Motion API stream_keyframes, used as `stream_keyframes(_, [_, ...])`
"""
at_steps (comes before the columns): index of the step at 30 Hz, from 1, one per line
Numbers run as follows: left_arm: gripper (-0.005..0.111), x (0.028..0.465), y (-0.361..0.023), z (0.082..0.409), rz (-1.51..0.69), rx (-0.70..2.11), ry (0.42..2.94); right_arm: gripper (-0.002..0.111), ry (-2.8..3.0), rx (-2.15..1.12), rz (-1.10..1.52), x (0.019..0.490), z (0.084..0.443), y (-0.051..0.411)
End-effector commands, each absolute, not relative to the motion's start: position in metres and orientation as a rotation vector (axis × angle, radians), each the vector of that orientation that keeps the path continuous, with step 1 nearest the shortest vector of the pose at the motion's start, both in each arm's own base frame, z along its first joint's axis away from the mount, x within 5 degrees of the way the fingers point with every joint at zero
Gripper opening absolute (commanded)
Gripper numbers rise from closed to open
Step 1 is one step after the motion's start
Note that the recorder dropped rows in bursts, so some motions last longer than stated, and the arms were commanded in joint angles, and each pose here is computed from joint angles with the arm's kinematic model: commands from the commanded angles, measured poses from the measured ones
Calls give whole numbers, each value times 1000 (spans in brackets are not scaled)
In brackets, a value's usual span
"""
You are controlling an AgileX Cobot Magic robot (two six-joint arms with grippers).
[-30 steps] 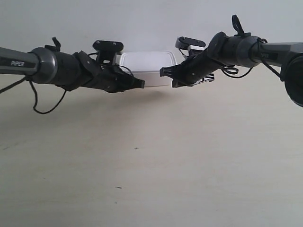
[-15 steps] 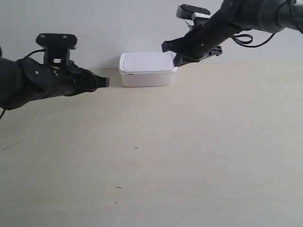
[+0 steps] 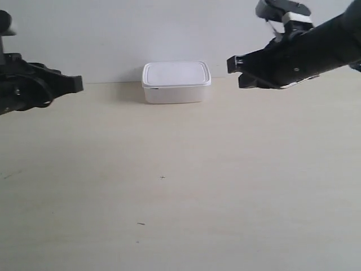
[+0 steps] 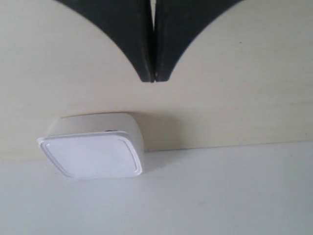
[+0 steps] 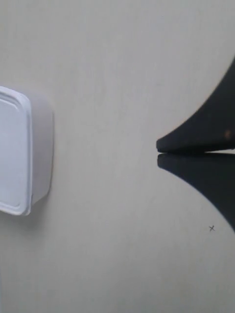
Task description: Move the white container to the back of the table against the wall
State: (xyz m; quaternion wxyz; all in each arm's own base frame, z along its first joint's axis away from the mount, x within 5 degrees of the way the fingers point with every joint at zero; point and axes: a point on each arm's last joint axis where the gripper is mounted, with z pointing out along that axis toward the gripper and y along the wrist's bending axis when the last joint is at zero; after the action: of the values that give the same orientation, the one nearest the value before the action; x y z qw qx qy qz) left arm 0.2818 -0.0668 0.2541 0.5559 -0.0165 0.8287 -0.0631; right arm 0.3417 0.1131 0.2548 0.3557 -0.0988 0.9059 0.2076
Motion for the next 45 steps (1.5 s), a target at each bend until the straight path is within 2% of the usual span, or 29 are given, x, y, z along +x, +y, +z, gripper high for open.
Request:
stream_keyframes(1, [0, 242, -58, 276, -200, -36, 1884, 0, 2217, -266, 523, 289, 289, 98])
stream_keyframes(8, [0, 180, -47, 288, -297, 22, 1828, 0, 2023, -347, 472, 202, 329, 75])
stream_keyframes(16, [0, 105, -36, 299, -400, 132, 1660, 0, 1865, -335, 486, 110, 328, 53])
stream_keyframes(20, [0, 81, -30, 294, -357, 200, 1571, 0, 1819, -329, 455, 84, 319, 44])
stream_keyframes(29, [0, 63, -21, 295, -283, 208, 1431, 0, 1764, -280, 407, 77, 304, 37])
stream_keyframes(45, [0, 64, -21, 295, -282, 204, 1431, 0, 1775, -278, 405, 79, 301, 37])
